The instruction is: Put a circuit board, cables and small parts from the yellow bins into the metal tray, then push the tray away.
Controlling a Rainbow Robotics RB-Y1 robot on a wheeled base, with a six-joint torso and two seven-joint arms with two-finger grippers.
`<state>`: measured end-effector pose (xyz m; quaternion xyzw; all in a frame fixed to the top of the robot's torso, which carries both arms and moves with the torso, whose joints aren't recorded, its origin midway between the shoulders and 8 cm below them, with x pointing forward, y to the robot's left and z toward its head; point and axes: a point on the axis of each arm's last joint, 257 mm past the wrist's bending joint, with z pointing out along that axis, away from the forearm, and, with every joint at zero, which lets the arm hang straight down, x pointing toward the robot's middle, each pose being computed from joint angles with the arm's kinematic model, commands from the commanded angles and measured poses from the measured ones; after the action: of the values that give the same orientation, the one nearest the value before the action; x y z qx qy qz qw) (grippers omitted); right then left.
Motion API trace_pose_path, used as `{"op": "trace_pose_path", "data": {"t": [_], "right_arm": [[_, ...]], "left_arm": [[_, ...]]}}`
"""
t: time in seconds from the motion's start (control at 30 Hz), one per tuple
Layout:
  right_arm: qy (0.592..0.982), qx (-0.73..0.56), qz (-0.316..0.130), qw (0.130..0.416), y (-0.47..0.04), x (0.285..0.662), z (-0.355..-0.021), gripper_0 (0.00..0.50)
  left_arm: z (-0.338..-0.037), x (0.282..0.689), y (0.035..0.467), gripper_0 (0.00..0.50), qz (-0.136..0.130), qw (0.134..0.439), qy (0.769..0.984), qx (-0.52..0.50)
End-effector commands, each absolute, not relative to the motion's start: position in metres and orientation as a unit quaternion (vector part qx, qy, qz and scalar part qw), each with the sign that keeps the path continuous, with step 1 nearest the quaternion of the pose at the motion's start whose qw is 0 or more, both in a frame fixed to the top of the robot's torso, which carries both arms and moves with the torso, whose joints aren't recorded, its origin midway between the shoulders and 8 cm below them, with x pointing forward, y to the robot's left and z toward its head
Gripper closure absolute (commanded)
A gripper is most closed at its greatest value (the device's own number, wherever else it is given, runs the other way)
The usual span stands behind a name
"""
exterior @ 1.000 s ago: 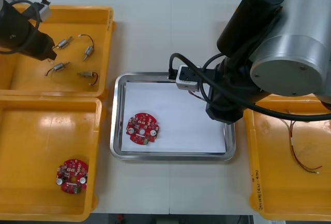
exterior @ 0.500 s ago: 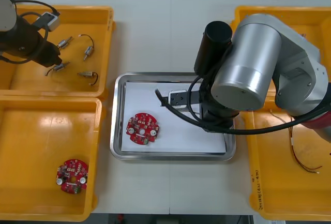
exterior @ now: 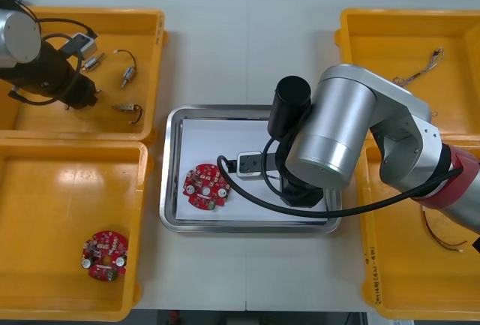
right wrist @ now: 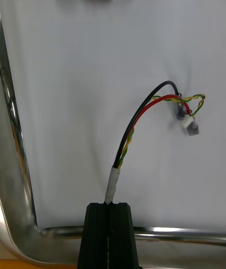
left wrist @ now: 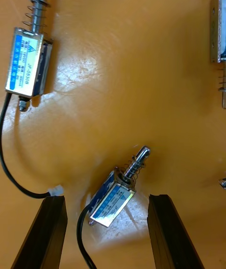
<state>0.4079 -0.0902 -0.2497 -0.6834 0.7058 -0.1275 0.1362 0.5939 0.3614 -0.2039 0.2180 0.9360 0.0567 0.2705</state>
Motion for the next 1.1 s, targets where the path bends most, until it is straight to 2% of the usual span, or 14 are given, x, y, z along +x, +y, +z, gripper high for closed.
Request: {"op": "trace_pose_path", "data": {"t": [0.03,0.33,0.37,0.4,0.43,0.47,0.5,0.53,0.63,0.67,0.7,0.73,0.77,1.1], "right_arm": [[0.699,-0.693,-0.108,0.137,-0.077,0.399,-0.264,0.5],[0.697,-0.698,-0.102,0.129,-0.079,0.389,-0.28,0.5],[0.697,-0.698,-0.104,0.128,-0.078,0.389,-0.281,0.5],[0.696,-0.699,-0.106,0.128,-0.078,0.388,-0.283,0.5],[0.695,-0.699,-0.108,0.128,-0.077,0.389,-0.283,0.5],[0.695,-0.699,-0.107,0.129,-0.077,0.388,-0.283,0.5],[0.695,-0.699,-0.109,0.13,-0.076,0.389,-0.283,0.5],[0.695,-0.699,-0.109,0.131,-0.075,0.389,-0.283,0.5],[0.694,-0.699,-0.107,0.138,-0.071,0.39,-0.282,0.487],[0.695,-0.698,-0.106,0.139,-0.071,0.39,-0.282,0.436],[0.696,-0.697,-0.105,0.138,-0.071,0.39,-0.283,0.227],[0.696,-0.697,-0.106,0.138,-0.071,0.39,-0.283,0.086],[0.697,-0.696,-0.106,0.139,-0.071,0.39,-0.282,0.006],[0.704,-0.688,-0.105,0.14,-0.072,0.392,-0.28,0.0]], "left_arm": [[-0.182,0.61,0.352,0.0,0.065,0.293,0.924,0.238],[-0.197,0.614,0.35,0.0,0.06,0.294,0.924,0.235],[-0.199,0.613,0.35,0.021,0.06,0.293,0.924,0.236],[-0.198,0.613,0.35,0.175,0.059,0.294,0.925,0.235],[-0.198,0.613,0.349,0.259,0.058,0.294,0.925,0.235],[-0.198,0.613,0.348,0.382,0.057,0.294,0.925,0.235],[-0.199,0.613,0.349,0.477,0.057,0.293,0.925,0.235],[-0.198,0.613,0.347,0.498,0.054,0.295,0.925,0.235],[-0.199,0.612,0.347,0.499,0.051,0.294,0.925,0.234],[-0.198,0.612,0.346,0.5,0.049,0.295,0.925,0.234],[-0.196,0.612,0.347,0.5,0.048,0.296,0.925,0.232],[-0.196,0.612,0.347,0.5,0.048,0.296,0.926,0.231],[-0.195,0.612,0.348,0.5,0.047,0.296,0.926,0.231],[-0.162,0.597,0.362,0.5,0.038,0.284,0.933,0.215]]}}
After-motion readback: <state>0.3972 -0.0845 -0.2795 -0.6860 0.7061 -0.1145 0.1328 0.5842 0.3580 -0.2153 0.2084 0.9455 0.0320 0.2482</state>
